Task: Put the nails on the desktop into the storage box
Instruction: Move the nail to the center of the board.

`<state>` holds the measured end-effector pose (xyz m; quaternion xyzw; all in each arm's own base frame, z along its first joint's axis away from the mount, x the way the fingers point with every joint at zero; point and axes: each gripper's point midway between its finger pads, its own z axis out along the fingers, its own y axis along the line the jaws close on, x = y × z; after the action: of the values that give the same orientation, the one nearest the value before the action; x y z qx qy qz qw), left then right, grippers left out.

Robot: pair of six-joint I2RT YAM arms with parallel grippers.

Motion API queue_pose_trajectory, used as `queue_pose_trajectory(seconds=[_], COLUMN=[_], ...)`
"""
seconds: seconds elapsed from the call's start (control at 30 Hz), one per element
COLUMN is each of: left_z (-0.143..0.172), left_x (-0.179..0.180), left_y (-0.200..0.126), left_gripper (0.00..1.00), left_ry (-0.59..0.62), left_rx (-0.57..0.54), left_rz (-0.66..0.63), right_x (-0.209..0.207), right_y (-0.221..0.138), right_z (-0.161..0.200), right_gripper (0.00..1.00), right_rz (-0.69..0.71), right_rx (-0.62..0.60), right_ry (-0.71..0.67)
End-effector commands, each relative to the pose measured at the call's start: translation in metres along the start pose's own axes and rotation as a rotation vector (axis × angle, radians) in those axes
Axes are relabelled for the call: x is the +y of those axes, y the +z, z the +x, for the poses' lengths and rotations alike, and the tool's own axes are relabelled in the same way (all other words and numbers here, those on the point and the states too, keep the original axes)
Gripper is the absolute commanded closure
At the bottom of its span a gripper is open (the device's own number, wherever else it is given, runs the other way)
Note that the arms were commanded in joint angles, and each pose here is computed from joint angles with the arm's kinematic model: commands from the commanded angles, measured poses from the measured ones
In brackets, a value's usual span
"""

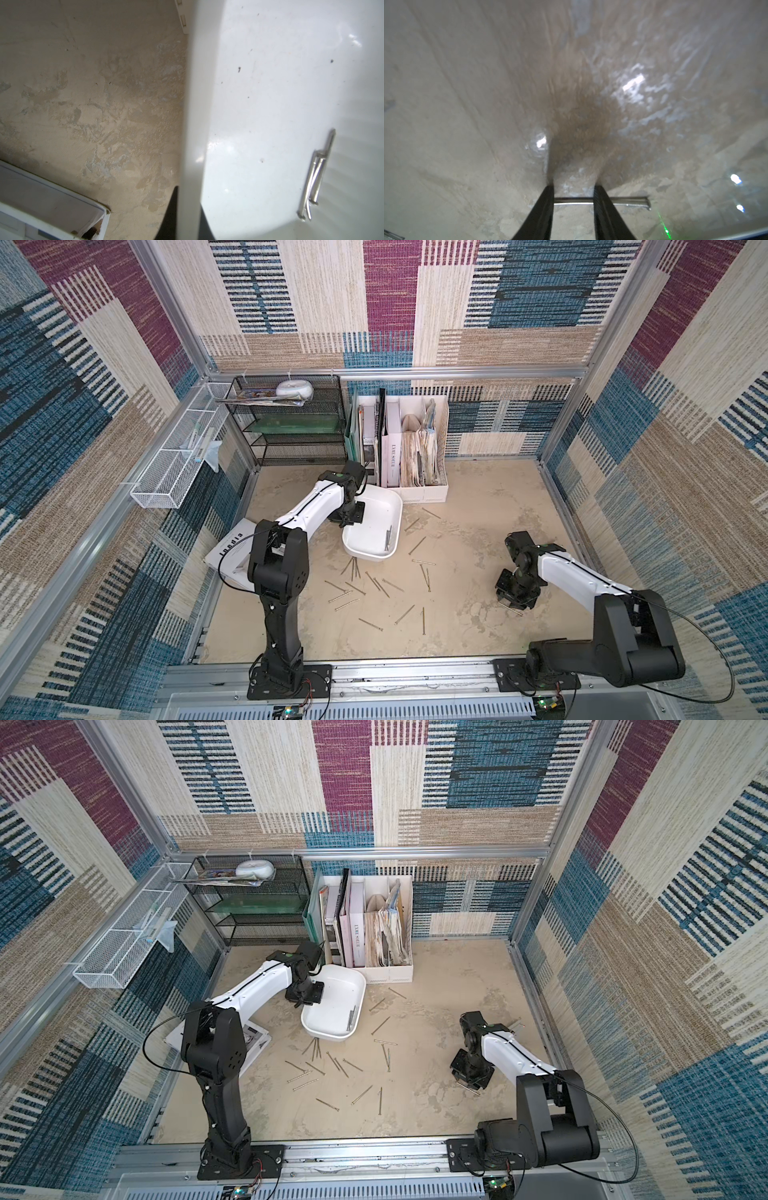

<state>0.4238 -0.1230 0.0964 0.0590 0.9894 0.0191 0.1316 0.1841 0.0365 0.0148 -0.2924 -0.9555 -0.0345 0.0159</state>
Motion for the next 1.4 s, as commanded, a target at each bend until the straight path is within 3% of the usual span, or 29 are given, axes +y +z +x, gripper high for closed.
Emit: queue_pose_trajectory(seconds=[0.0, 0.2, 0.37, 0.57, 0.7, 0.8, 0.93, 1.37], left_z=[-0.008, -0.008, -0.008, -0.008, -0.008, -0.008, -0.008, -0.009], left_x=[-0.002, 0.0, 0.0, 0.0, 0.0, -0.001, -0.003, -0.003], left_y=[-0.011, -0.012, -0.011, -0.013, -0.011, -0.011, -0.012, -0.012], left_gripper=[1.0, 1.0, 1.0, 1.0, 1.0, 1.0, 1.0, 1.0], left_ry=[-0.018, -0.028, -0.029, -0.031, -0.031, -0.033, -0.032, -0.039], left_rx=[-0.033, -0.032, -0.03, -0.034, -0.03, -0.029, -0.03, -0.033], left_rz=[0.029, 0.039, 0.038, 0.037, 0.039, 0.045, 0.052, 0.062], right_x=[0.001, -0.001, 0.002, 0.002, -0.006, 0.002, 0.005, -0.015], right_y=[0.005, 0.011, -0.016, -0.028, -0.027, -0.036, -0.037, -0.014], right_z=[0.008, 0.013, -0.01, -0.015, -0.003, 0.007, 0.025, 0.02], right_gripper=[0.62, 0.63, 0.61, 0.53, 0.53, 0.68, 1.0, 1.0], right_rz=[-0.021, -0.025, -0.017, 0.009, 0.024, -0.046, -0.068, 0.238], right_rx=[0.033, 0.046, -0.076, -0.09, -0.054, -0.06, -0.029, 0.071], right_ry=[0.015, -0.003, -0.016, -0.086, -0.083, -0.078, -0.058, -0.16])
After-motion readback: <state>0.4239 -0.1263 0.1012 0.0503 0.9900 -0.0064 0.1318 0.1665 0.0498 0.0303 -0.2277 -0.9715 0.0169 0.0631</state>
